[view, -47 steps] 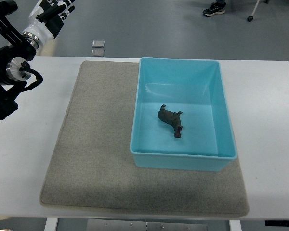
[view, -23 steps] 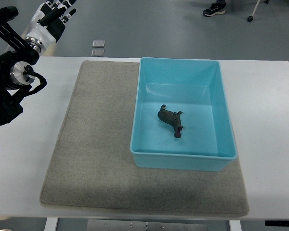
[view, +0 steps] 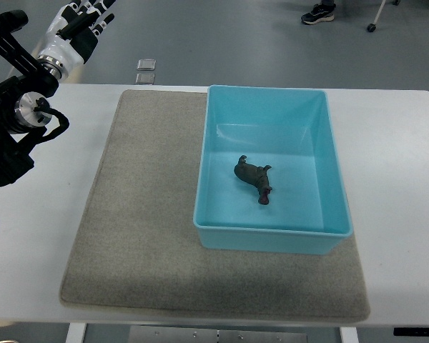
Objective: Place brown hippo in blue box with left hand
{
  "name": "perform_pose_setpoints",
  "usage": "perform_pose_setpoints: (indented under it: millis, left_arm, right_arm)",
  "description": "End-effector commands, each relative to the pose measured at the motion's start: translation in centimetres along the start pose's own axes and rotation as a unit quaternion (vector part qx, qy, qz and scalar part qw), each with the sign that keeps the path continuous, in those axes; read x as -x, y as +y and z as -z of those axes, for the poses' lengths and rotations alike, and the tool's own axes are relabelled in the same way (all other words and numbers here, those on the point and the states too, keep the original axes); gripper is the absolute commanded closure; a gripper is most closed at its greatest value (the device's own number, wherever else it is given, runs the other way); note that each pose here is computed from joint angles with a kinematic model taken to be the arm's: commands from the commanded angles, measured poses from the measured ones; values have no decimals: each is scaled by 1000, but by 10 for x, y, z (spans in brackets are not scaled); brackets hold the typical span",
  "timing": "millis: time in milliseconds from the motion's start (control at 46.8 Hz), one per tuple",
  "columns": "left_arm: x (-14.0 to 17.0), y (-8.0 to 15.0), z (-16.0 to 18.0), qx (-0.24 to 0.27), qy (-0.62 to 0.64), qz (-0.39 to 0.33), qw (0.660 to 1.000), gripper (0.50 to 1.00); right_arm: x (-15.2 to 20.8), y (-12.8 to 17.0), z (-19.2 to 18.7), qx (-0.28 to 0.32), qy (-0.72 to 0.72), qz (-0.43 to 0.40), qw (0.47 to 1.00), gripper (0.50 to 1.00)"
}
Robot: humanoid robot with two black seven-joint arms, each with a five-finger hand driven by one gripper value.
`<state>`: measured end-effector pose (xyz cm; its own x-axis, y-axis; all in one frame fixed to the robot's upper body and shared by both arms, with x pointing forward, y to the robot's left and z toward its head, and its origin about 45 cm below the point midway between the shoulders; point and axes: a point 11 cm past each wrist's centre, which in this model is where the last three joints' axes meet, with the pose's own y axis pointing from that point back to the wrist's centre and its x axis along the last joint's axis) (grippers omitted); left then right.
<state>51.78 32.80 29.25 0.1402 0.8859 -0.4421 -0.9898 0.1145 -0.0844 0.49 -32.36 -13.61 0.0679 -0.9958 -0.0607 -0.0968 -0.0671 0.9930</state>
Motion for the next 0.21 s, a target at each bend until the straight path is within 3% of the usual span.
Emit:
perform_pose_setpoints:
  millis: [0,192]
  left_arm:
    - [0,-1,-2,2,-1,-2,1000,501]
    - [0,-2,-4,5,0,-3,1000,501]
  right_arm:
    - [25,-2,0,0,0,39,999,564]
    - [24,-3,-1,1,1,32,999,564]
